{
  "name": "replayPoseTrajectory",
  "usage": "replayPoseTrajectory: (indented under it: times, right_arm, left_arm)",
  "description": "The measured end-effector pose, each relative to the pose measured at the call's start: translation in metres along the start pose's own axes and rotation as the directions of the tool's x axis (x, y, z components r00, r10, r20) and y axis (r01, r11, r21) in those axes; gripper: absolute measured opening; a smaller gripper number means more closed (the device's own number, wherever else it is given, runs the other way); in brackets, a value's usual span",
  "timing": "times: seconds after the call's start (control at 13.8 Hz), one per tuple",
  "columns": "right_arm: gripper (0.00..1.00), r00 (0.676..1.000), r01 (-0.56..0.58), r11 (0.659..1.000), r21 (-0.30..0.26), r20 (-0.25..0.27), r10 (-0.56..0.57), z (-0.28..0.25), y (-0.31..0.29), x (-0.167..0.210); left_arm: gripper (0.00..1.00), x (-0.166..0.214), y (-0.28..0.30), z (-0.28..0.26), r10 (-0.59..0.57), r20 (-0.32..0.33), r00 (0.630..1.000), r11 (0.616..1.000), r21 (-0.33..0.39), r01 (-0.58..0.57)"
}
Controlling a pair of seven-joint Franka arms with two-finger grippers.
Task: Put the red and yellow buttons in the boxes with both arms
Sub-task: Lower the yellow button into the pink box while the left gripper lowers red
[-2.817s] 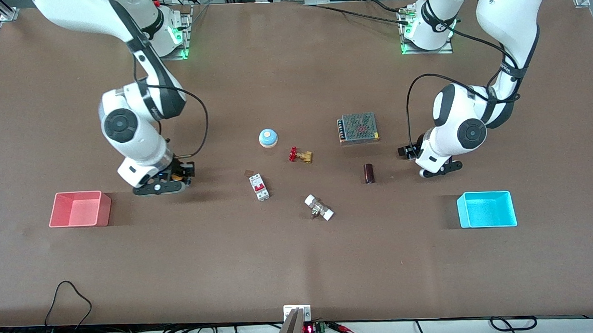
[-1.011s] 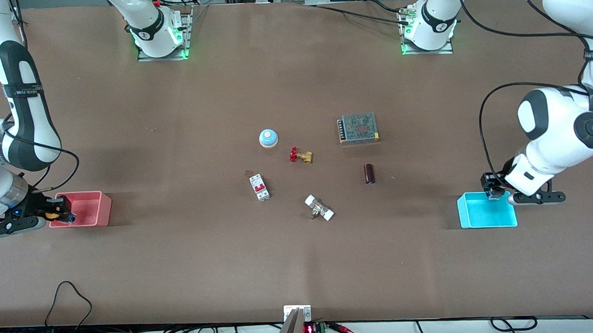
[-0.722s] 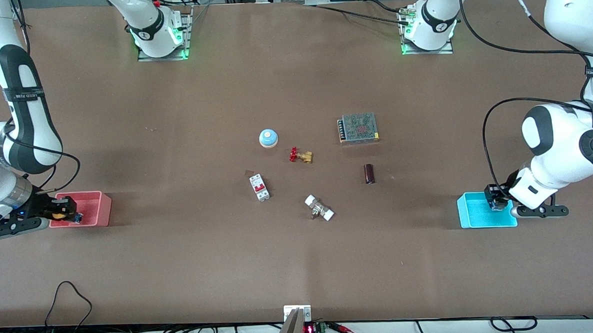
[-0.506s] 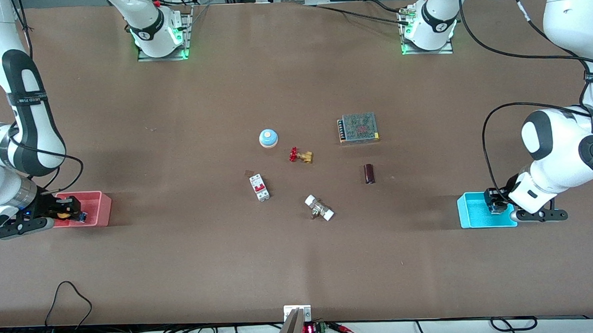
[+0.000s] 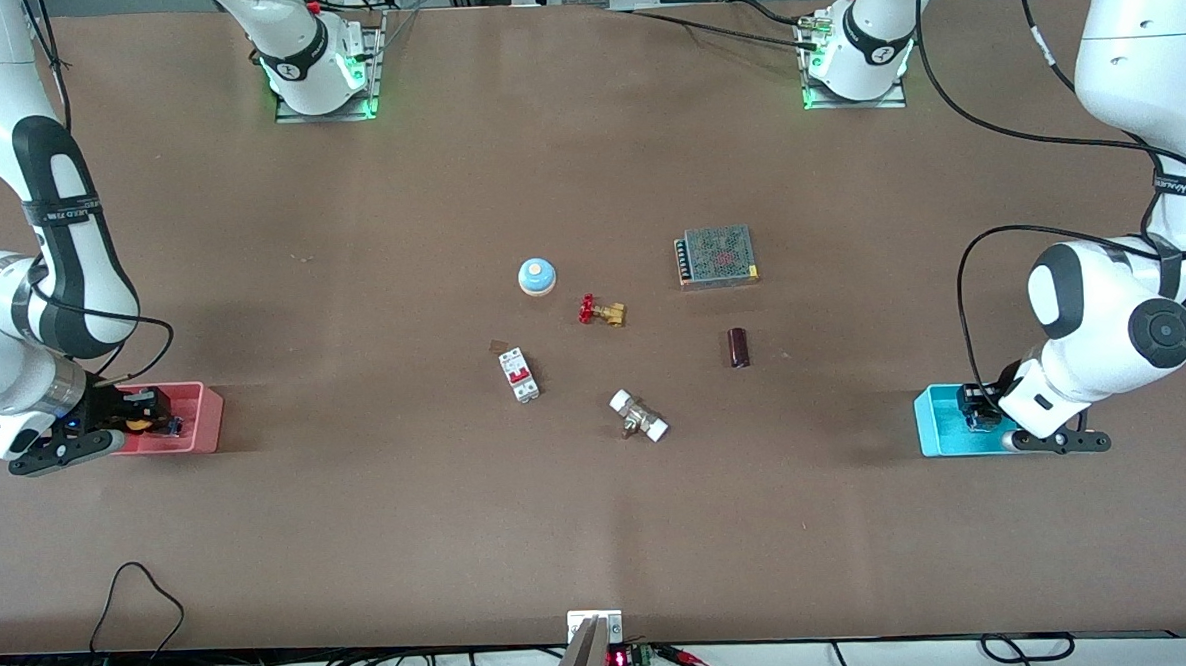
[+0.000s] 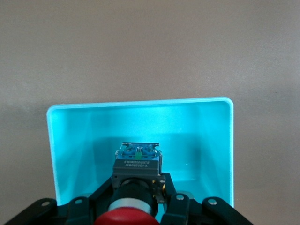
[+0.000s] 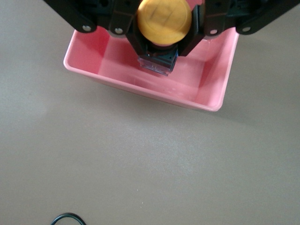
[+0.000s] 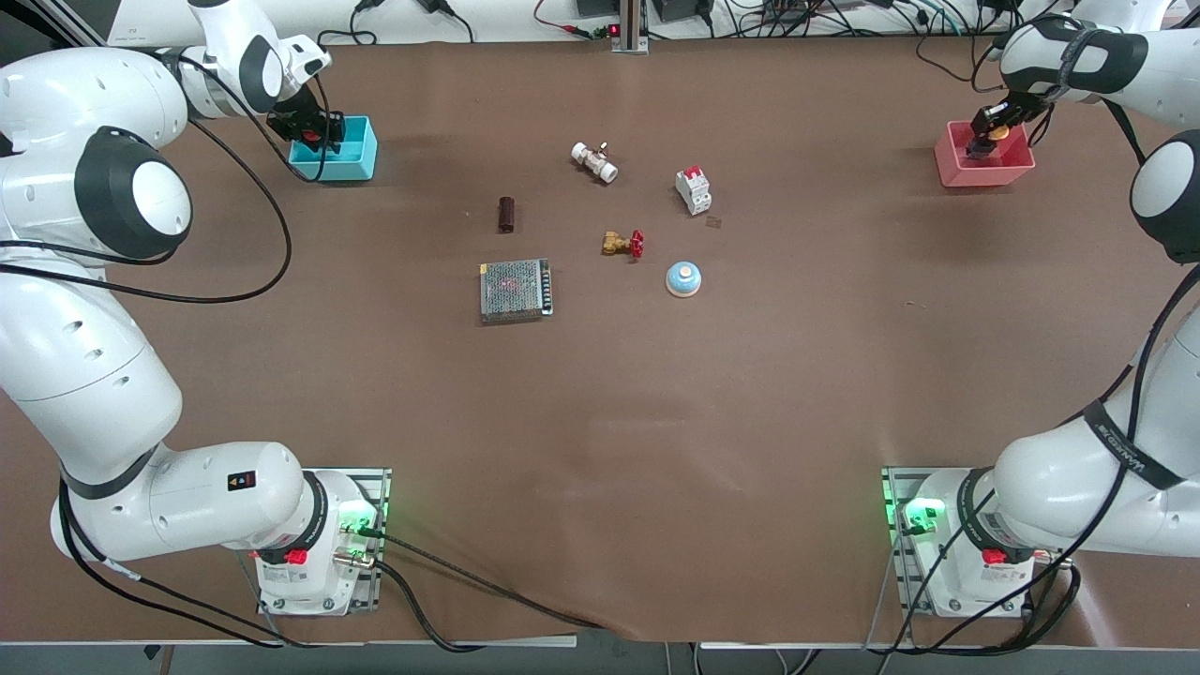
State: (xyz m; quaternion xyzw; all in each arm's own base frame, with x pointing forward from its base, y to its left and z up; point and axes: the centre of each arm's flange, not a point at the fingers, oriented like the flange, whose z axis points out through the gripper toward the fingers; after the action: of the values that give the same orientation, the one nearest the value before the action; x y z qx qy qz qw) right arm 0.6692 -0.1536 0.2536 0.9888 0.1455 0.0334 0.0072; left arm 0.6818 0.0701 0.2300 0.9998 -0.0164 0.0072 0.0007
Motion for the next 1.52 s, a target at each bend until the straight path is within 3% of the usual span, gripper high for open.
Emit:
replayPoseTrajectory:
  times: [0.87,1.23,1.44,1.52]
  right_arm:
    - [0.37,1.0,0.013,1.0,0.013,0.024,-0.013,0.016,-0.002,-0.004]
    - [0.37,0.999,0.017,1.0,0.015,0.028,-0.017,0.019,-0.002,-0.004]
    - [0.37,0.999,0.018,1.0,0.015,0.029,-0.019,0.02,-0.002,-0.004]
    - [0.37,0.999,0.018,1.0,0.015,0.029,-0.019,0.02,-0.002,-0.004]
  left_arm:
    - [0.42,-0.004,0.004,0.028,0.006,0.04,0.999,1.0,-0.01,-0.005]
    - [0.81,-0.002,0.004,0.026,0.014,0.034,0.999,1.0,-0.008,-0.014]
    - [0.85,0.0,0.003,0.022,0.016,0.026,1.0,1.0,-0.007,-0.016]
    - [0.91,0.001,0.003,0.019,0.016,0.022,1.0,1.0,-0.006,-0.016]
